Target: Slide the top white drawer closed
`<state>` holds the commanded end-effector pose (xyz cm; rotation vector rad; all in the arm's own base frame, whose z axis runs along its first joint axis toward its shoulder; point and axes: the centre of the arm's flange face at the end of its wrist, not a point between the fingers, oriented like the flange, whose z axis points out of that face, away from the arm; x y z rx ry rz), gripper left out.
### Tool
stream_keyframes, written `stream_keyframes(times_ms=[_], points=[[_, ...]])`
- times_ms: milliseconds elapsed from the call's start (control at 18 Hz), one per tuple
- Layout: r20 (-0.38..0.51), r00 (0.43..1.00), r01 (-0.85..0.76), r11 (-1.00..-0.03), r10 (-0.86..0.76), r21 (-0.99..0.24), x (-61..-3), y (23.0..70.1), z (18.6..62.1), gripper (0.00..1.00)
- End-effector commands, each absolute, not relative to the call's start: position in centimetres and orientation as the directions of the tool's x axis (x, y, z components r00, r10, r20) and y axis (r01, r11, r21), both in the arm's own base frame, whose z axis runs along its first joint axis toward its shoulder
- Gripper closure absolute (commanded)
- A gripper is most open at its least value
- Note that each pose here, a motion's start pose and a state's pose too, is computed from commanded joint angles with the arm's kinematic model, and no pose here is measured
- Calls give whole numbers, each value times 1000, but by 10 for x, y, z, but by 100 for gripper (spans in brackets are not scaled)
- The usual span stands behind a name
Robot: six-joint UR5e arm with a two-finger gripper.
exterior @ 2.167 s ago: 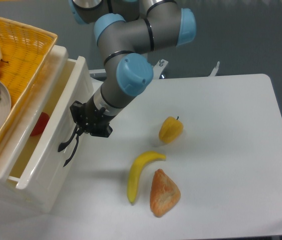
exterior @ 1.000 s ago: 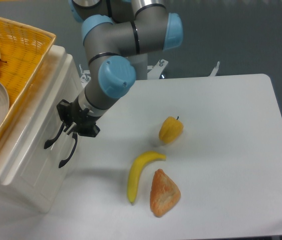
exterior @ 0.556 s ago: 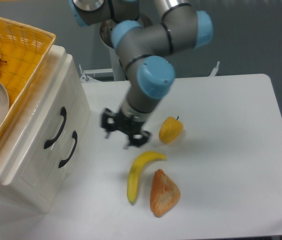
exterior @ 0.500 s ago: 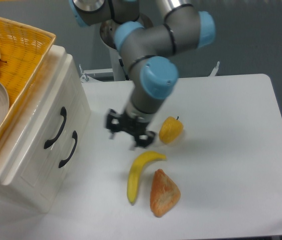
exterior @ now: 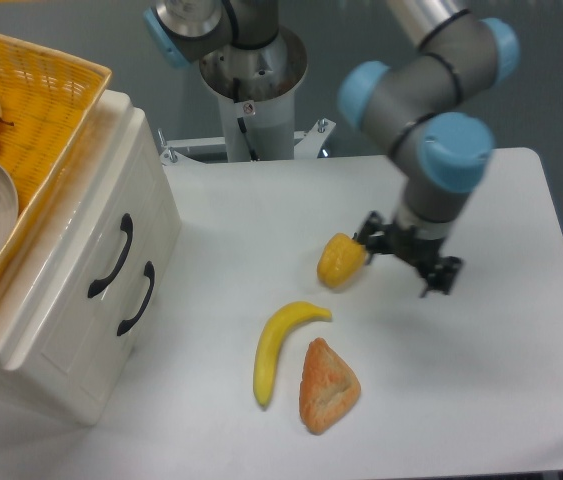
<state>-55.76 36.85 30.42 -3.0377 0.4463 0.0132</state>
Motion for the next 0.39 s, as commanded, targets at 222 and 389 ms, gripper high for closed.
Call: stream_keyframes(times_ms=[222,389], points=[[-41,888,-459,-888,-457,-32,-580,356,286,0],[-36,867,-498,-867,-497,-28,-591,358,274,0]])
